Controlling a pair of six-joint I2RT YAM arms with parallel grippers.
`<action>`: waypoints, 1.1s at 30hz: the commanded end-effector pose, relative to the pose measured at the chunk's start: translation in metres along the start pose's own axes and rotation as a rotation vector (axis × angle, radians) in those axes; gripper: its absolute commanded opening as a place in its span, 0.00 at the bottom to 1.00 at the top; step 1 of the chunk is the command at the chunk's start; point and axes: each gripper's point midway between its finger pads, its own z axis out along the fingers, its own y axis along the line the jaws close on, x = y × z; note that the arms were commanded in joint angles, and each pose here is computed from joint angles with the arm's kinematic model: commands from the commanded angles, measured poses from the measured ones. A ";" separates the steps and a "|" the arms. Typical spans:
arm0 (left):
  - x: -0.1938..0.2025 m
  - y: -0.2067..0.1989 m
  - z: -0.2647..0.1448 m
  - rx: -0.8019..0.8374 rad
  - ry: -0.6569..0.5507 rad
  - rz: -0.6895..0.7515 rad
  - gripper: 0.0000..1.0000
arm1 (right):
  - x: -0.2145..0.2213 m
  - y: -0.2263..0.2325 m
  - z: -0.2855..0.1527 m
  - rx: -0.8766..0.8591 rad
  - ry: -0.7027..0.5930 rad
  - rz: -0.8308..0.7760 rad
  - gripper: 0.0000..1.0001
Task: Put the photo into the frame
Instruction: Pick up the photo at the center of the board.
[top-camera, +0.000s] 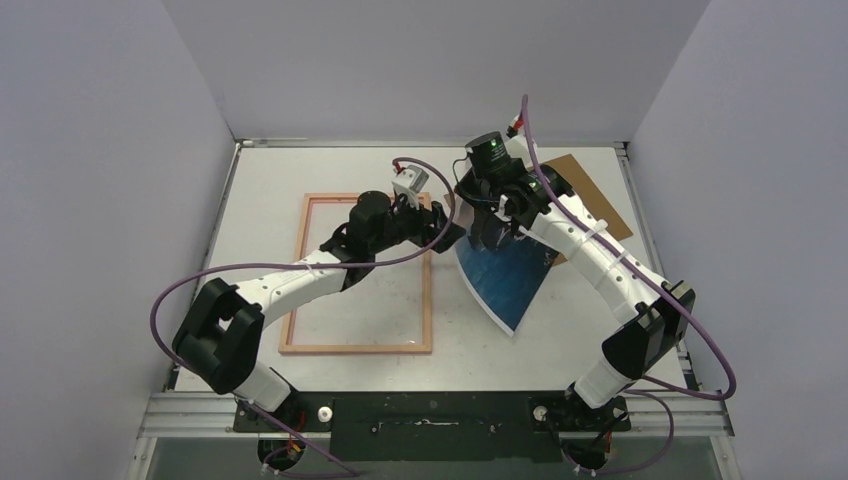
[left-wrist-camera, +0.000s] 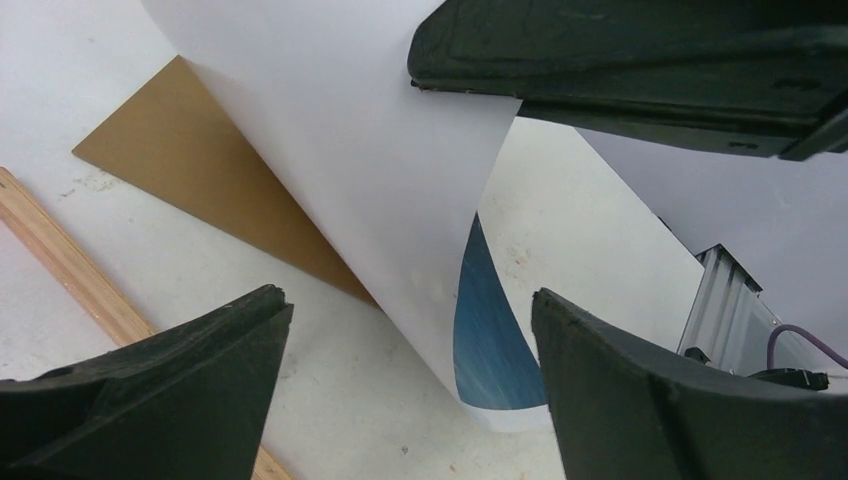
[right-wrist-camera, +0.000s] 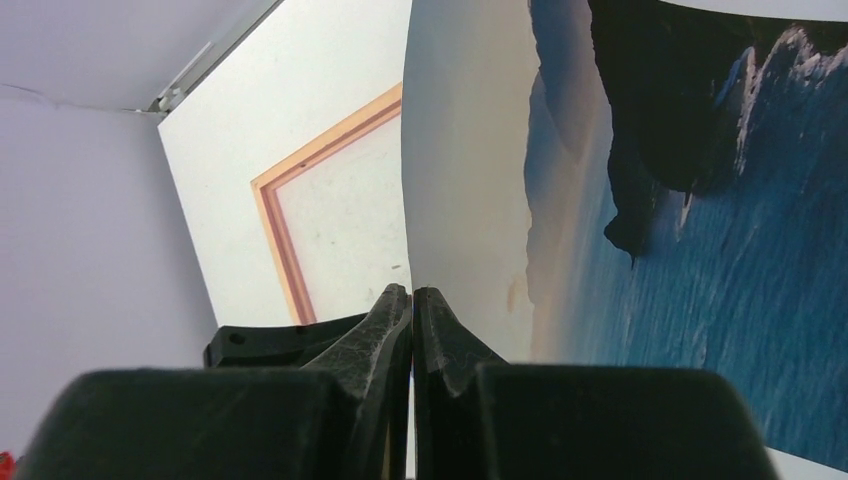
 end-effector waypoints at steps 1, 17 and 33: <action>-0.027 -0.001 0.012 -0.019 -0.094 0.019 0.78 | -0.009 0.018 -0.013 -0.082 0.007 0.114 0.00; -0.041 -0.002 0.011 -0.115 -0.126 -0.001 0.08 | -0.013 0.021 -0.011 -0.109 0.032 0.282 0.00; -0.040 0.006 0.002 -0.194 -0.071 -0.006 0.00 | -0.057 0.014 -0.051 -0.216 -0.163 0.198 0.74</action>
